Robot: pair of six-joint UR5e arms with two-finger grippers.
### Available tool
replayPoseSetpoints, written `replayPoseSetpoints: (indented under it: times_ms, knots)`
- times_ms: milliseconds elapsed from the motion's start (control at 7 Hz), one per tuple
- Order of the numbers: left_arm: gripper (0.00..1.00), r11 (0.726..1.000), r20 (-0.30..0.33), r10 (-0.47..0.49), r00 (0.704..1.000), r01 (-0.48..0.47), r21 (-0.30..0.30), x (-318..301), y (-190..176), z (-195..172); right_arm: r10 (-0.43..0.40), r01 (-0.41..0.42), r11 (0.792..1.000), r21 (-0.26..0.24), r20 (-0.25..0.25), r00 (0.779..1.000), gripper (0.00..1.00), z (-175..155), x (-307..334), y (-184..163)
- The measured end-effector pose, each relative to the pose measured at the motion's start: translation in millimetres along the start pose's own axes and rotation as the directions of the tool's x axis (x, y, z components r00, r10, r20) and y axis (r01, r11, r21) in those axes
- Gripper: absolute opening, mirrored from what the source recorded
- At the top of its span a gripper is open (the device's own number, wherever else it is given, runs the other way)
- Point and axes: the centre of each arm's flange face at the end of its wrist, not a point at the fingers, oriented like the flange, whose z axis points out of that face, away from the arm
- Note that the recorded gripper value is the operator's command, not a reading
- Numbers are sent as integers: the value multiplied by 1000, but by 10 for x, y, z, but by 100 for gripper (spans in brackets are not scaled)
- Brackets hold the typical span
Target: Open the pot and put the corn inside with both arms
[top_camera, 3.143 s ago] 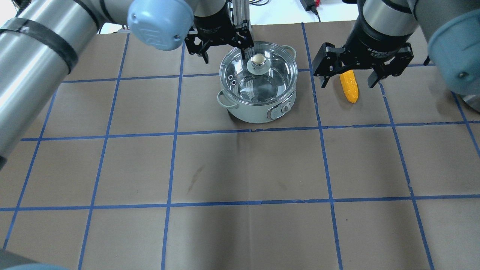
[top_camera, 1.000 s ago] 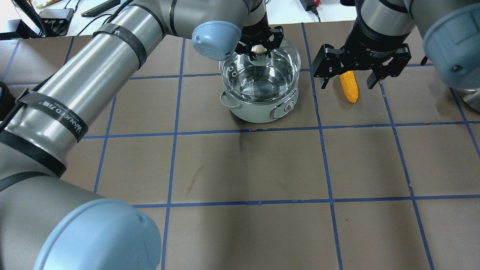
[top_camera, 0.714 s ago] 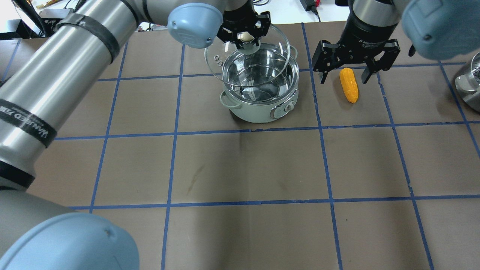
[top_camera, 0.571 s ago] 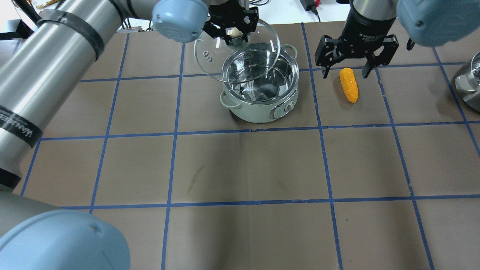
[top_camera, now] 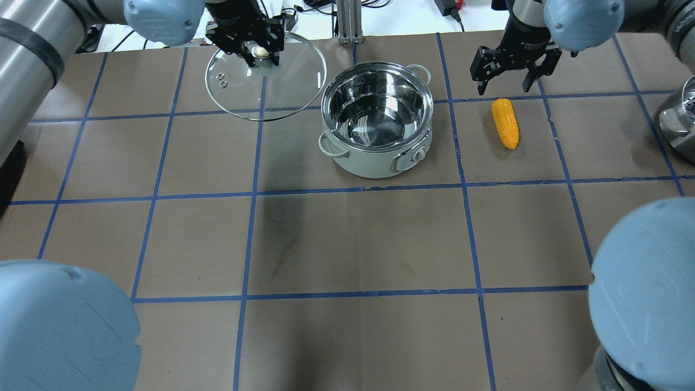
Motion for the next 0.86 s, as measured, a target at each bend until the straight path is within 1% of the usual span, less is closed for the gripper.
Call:
replayPoseSetpoints:
  times_ms: [143, 286, 429, 571, 714, 857]
  knots:
    - [20, 1000, -4, -3, 1000, 3, -4, -459, 125, 193, -11, 11, 1000, 16, -4, 1000, 90, 358, 140, -59]
    - [20, 1000, -25, -13, 1000, 13, 12, -801, 241, 432, -20, 20, 999, 29, -7, 1000, 76, 583, 252, -44]
    - [20, 999, -53, -12, 999, 14, 51, -993, 323, 679, -28, 28, 999, 35, -8, 1000, 43, 714, 313, -22]
    - [20, 997, -62, 0, 998, 5, 75, -1074, 371, 863, -32, 32, 999, 32, -6, 999, 18, 797, 332, -3]
    - [24, 997, -66, 16, 998, -12, 71, -1120, 394, 1018, -34, 34, 999, 27, -4, 999, 10, 845, 333, 16]
    - [50, 998, -72, 25, 997, -21, 59, -1149, 405, 1150, -34, 34, 999, 23, -3, 999, 10, 864, 333, 27]
